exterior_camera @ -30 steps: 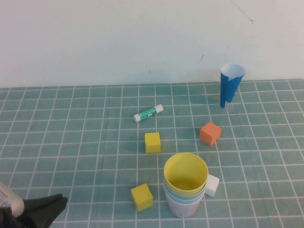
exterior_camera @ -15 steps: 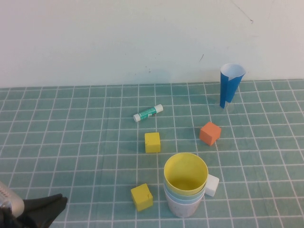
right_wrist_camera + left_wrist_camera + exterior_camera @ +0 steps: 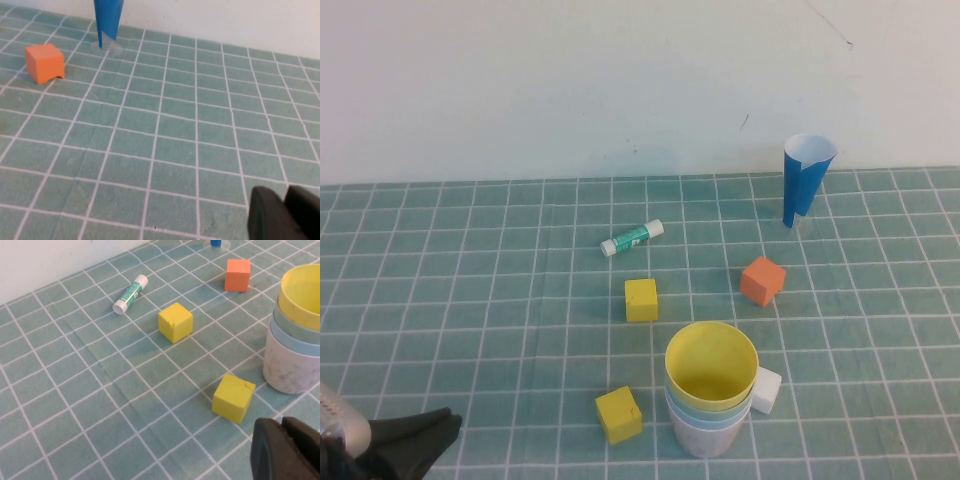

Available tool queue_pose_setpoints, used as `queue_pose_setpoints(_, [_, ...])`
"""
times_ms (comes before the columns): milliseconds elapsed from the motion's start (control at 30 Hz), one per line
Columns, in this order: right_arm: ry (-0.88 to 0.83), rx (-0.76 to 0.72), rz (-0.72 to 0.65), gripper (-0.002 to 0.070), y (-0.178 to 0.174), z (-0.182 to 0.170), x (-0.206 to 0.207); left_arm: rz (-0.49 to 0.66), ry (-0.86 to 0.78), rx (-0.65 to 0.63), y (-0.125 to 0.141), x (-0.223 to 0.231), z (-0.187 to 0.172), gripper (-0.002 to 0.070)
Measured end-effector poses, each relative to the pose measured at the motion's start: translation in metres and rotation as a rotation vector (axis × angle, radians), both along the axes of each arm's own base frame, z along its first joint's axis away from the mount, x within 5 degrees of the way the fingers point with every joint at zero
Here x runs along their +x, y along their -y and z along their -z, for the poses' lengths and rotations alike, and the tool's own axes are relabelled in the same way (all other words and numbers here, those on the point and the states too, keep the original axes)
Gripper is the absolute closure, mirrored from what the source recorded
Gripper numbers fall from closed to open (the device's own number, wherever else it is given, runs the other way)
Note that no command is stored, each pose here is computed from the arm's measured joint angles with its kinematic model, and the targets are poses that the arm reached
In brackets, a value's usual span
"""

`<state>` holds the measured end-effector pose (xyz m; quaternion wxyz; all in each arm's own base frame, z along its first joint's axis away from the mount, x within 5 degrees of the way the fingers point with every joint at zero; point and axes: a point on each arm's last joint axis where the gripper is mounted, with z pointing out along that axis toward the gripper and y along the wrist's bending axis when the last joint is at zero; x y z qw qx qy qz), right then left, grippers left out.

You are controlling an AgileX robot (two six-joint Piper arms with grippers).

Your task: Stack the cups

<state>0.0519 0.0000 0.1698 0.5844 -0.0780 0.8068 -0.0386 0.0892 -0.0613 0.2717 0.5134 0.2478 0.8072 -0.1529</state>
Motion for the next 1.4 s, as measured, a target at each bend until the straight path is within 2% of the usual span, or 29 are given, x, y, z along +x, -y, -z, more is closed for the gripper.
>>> queue_pose_setpoints(267, [0.0, 0.0, 0.0, 0.0603, 0.0, 0.0, 0.0, 0.014, 0.038, 0.072, -0.002, 0.001, 0.012, 0.0676])
queue_pose_setpoints(333, [-0.002, 0.0, 0.0, 0.0603, 0.0, 0.0, 0.0, -0.011, 0.045, 0.067, -0.004, 0.002, 0.018, 0.0676])
queue_pose_setpoints(467, [-0.002, 0.0, 0.0, 0.0603, 0.0, 0.0, 0.0, -0.174, 0.036, -0.032, -0.02, 0.002, 0.029, 0.0676])
queue_pose_setpoints(633, [-0.002, 0.0, 0.001, 0.0603, 0.0, 0.0, 0.0, -0.37, 0.13, -0.123, -0.041, -0.007, 0.045, 0.0677])
queue_pose_setpoints(900, [-0.002, 0.006, 0.003, 0.0604, 0.0, 0.0, 0.0, -0.568, 0.236, -0.231, -0.058, -0.027, 0.078, 0.0677])
queue_pose_setpoints(1067, [-0.002, 0.006, 0.004, 0.0604, 0.0, 0.0, 0.0, -0.61, 0.3, -0.228, -0.061, -0.033, 0.08, 0.0677])
queue_pose_setpoints(1400, [-0.004, 0.005, 0.004, 0.0604, 0.0, 0.0, 0.0, -0.584, 0.154, -0.121, -0.059, -0.036, 0.095, 0.0677])
